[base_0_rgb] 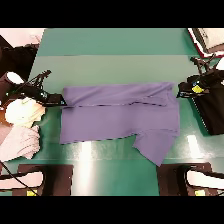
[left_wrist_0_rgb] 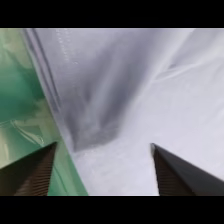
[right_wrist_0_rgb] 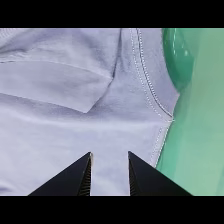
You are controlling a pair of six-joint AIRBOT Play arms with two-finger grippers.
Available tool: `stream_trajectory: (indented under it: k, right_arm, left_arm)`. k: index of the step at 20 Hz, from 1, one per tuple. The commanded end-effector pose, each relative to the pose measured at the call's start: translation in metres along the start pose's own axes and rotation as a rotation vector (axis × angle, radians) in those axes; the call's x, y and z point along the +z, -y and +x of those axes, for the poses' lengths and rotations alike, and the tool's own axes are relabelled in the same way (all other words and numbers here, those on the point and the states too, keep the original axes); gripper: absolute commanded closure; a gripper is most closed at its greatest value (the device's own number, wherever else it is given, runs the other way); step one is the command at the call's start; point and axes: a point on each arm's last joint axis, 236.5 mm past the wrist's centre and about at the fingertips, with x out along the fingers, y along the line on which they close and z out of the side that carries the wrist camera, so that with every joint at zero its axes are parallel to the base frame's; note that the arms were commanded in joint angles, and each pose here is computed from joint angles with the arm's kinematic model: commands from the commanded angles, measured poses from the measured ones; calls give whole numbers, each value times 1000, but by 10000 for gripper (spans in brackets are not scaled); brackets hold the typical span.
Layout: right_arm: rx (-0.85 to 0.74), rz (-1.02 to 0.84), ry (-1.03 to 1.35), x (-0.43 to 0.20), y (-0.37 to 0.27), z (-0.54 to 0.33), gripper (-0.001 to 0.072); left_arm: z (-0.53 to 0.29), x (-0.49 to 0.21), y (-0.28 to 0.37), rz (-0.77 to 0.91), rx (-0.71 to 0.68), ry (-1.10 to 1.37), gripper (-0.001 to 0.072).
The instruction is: Fold the shirts.
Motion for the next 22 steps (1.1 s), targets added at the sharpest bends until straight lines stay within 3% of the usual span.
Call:
stream_trajectory:
  k: [1, 5, 11, 16, 22]
  right_arm:
    - [1, -4, 2, -3, -2, -6, 438]
    - [12, -31, -96, -27, -4, -7, 443]
    - [168, -54, -89, -59, -39, 2, 447]
    - [162, -44, -84, -79, -38, 12, 447]
    - [164, -58, -73, -74, -40, 1, 447]
  left_arm:
    - [-12, 8, -11, -5, 63, 11, 6]
    - [-35, -17, -20, 3, 150, -68, 4]
    - [-9, -118, 10, -156, 21, -133, 4]
    - [25, -186, 25, -249, -55, -261, 4]
    - [35, -181, 25, -283, -67, -210, 28]
